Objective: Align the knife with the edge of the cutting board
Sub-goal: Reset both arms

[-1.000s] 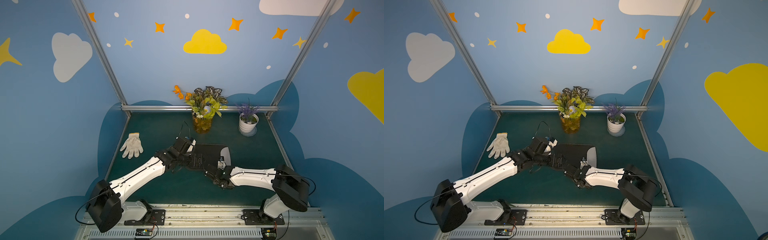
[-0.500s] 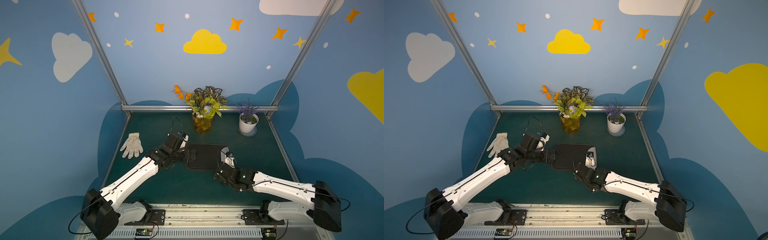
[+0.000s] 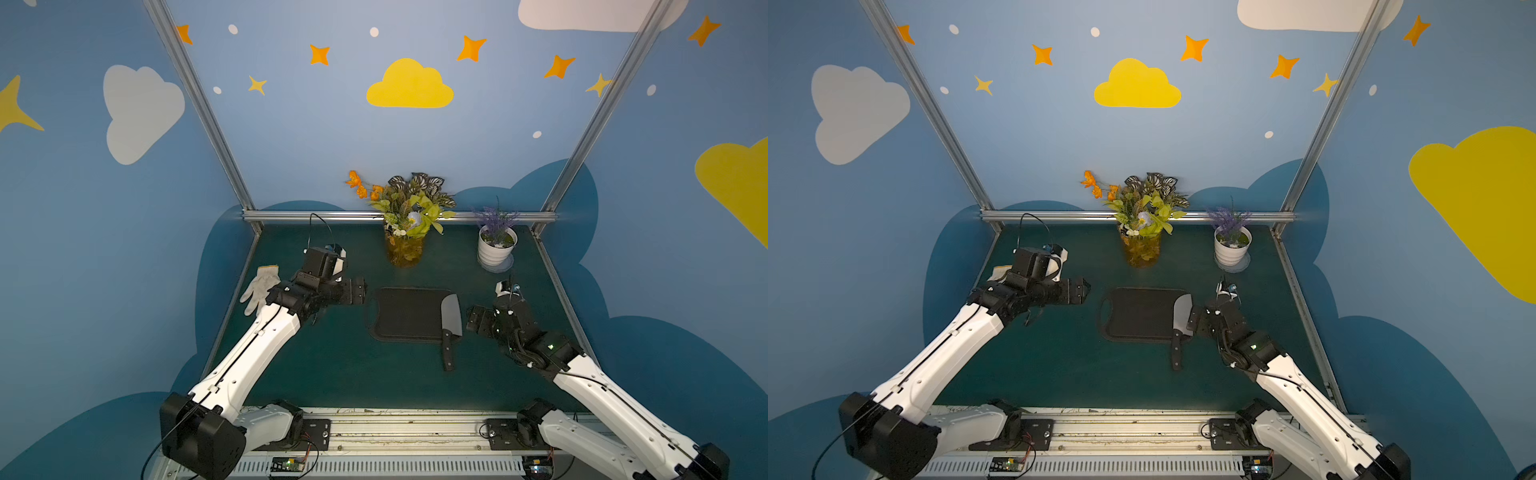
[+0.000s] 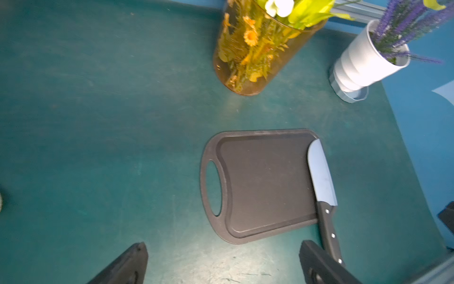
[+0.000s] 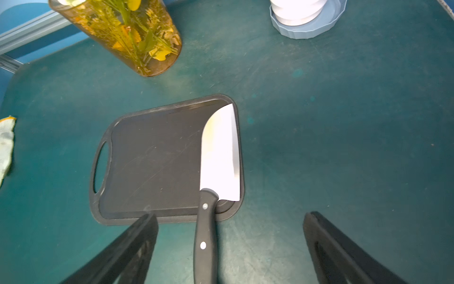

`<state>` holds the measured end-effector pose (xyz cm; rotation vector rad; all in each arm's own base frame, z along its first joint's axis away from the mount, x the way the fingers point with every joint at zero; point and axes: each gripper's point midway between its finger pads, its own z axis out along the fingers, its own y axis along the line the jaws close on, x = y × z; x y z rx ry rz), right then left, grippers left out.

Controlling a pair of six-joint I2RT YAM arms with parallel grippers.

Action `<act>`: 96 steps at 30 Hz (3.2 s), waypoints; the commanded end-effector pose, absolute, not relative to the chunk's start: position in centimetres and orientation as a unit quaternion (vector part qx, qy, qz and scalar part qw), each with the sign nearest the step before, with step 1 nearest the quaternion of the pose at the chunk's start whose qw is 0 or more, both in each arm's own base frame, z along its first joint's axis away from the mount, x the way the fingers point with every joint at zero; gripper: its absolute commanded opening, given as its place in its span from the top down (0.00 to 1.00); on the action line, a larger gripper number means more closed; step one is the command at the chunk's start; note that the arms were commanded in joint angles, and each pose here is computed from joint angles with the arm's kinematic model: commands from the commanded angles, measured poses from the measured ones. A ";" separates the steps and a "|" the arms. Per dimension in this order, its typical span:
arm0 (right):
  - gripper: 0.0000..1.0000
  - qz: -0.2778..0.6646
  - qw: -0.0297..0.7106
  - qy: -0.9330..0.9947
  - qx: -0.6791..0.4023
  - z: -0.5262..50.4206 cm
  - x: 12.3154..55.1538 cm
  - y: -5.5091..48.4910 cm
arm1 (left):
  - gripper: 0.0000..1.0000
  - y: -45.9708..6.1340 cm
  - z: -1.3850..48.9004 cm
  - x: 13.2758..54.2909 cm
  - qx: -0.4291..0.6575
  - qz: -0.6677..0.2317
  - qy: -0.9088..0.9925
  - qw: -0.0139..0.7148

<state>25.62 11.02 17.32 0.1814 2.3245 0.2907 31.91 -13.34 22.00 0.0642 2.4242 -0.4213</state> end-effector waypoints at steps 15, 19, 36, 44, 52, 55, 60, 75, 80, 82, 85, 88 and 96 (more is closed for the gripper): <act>0.02 0.117 0.382 0.903 0.161 20.6 33.8 4.0 | 0.00 -2.8 25.0 33.3 -0.069 0.022 0.889 0.451; 0.02 0.099 0.384 0.896 0.199 20.9 35.4 1.5 | 0.00 -0.8 24.6 33.6 -0.091 0.056 0.879 0.465; 0.02 -0.029 0.420 0.883 0.206 16.3 38.2 -4.0 | 0.00 2.7 19.6 35.2 -0.098 0.138 0.811 0.560; 0.02 -0.082 0.430 0.868 0.233 14.6 37.1 -6.3 | 0.00 3.4 16.3 36.2 -0.090 0.164 0.821 0.539; 0.02 -0.103 0.435 0.867 0.222 13.8 36.8 -7.2 | 0.00 1.5 12.2 37.3 -0.013 0.147 0.832 0.535; 0.02 -0.108 0.446 0.862 0.213 13.7 36.7 -7.3 | 0.00 0.7 11.2 37.6 0.019 0.137 0.833 0.536; 0.02 -0.107 0.464 0.856 0.202 12.9 36.2 -7.1 | 0.00 -0.7 10.9 38.0 0.051 0.109 0.828 0.547; 0.02 -0.107 0.466 0.866 0.147 10.3 36.3 -5.2 | 0.00 -4.3 11.1 38.2 0.097 0.008 0.822 0.562; 0.02 -0.093 0.490 0.858 0.126 10.8 37.0 -4.5 | 0.00 -4.3 9.7 38.4 0.092 0.011 0.814 0.574; 0.02 -0.088 0.505 0.850 0.121 11.2 37.0 -4.3 | 0.00 -4.3 9.2 38.4 0.091 0.017 0.811 0.577; 0.02 -0.087 0.532 0.836 0.108 11.5 36.9 -4.2 | 0.00 -5.0 8.8 38.7 0.107 0.008 0.810 0.576; 0.02 -0.080 0.549 0.826 0.101 11.3 36.8 -3.8 | 0.00 -5.0 8.7 38.9 0.108 0.003 0.812 0.573; 0.02 -0.071 0.564 0.822 0.045 10.8 37.3 -1.5 | 0.00 -4.8 8.4 39.2 0.104 -0.010 0.821 0.562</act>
